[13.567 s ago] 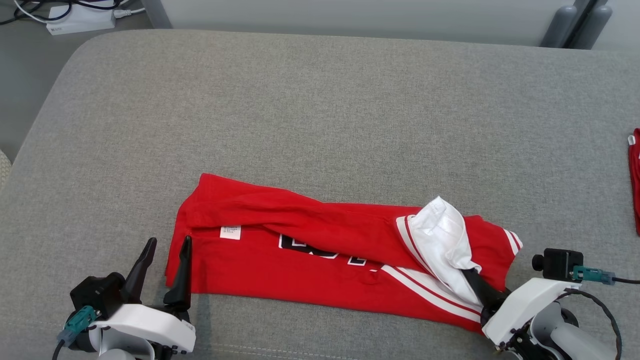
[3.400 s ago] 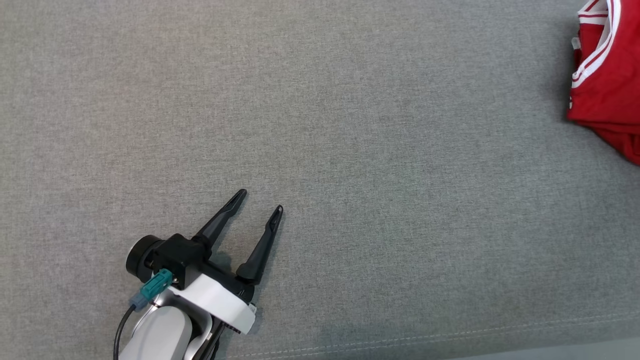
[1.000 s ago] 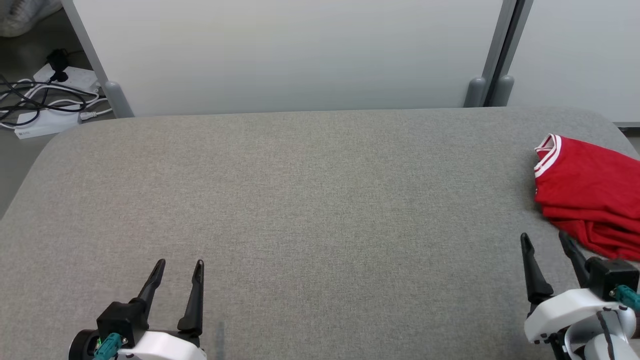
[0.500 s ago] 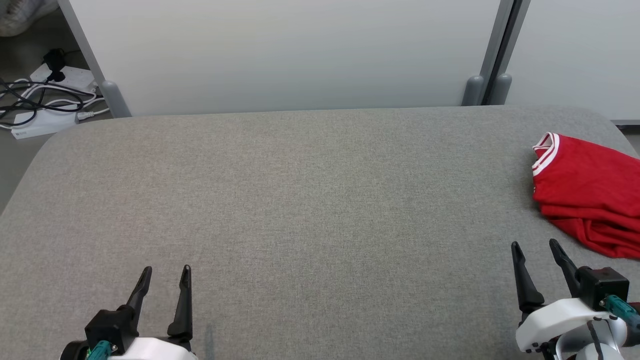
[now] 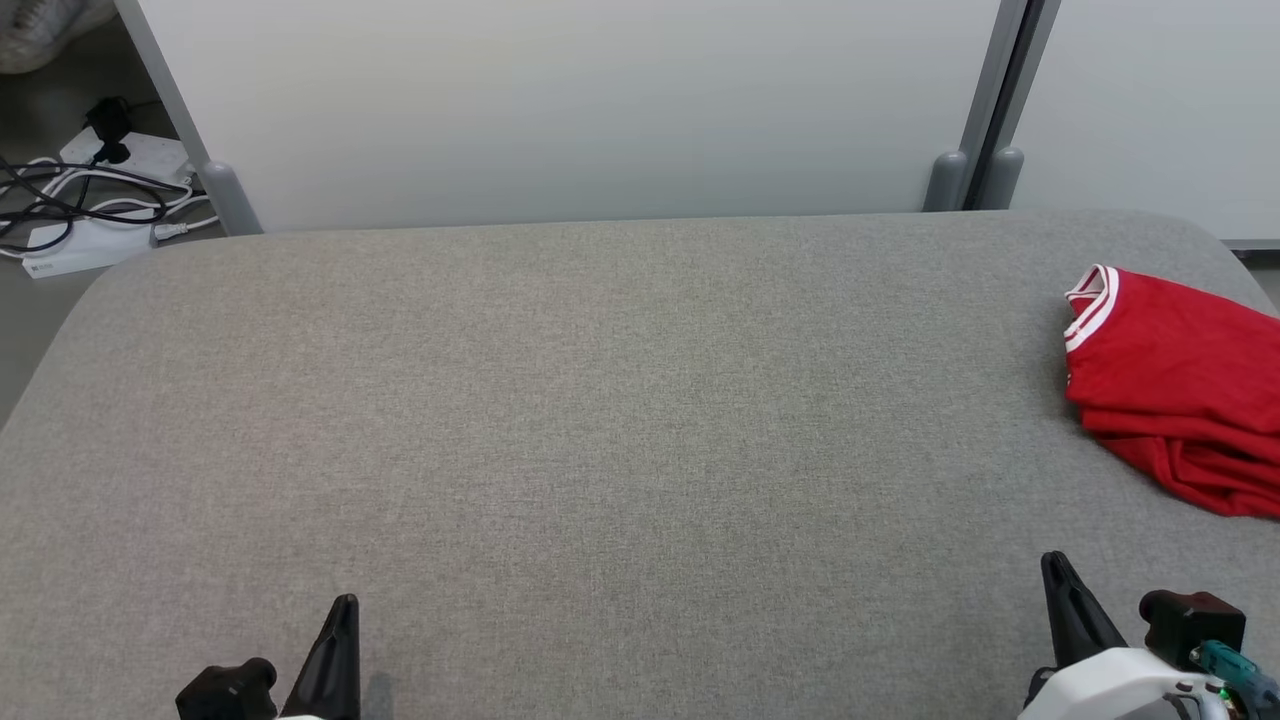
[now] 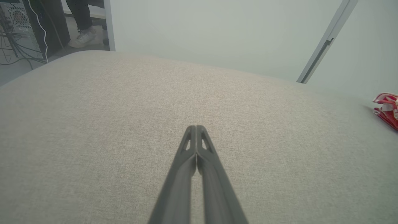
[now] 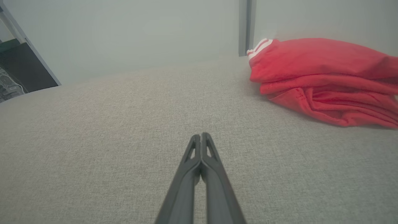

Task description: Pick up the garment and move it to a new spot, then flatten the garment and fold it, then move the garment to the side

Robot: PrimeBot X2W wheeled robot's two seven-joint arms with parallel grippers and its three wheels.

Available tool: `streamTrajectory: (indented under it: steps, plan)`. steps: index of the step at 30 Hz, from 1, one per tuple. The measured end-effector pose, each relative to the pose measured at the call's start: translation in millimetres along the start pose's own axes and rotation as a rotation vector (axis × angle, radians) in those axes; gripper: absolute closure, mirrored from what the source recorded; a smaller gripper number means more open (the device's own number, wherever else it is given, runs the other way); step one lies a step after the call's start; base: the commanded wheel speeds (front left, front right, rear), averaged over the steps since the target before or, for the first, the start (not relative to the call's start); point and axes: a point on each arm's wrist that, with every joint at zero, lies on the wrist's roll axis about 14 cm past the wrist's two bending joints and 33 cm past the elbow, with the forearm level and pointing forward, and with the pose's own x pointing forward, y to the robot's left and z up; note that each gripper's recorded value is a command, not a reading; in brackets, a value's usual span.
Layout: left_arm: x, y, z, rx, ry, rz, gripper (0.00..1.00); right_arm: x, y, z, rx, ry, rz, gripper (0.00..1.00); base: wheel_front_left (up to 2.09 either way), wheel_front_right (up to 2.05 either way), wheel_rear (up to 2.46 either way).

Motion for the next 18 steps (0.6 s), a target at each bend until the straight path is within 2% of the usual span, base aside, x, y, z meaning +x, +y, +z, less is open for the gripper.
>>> streamTrajectory:
  steps: [18]
  plan:
    - [1.9, 4.7, -0.5, -0.200, 0.018, 0.037, 1.00, 2.2, -8.8, 9.9, 0.208, -0.025, -0.048, 1.00, 0.00, 0.00, 0.00]
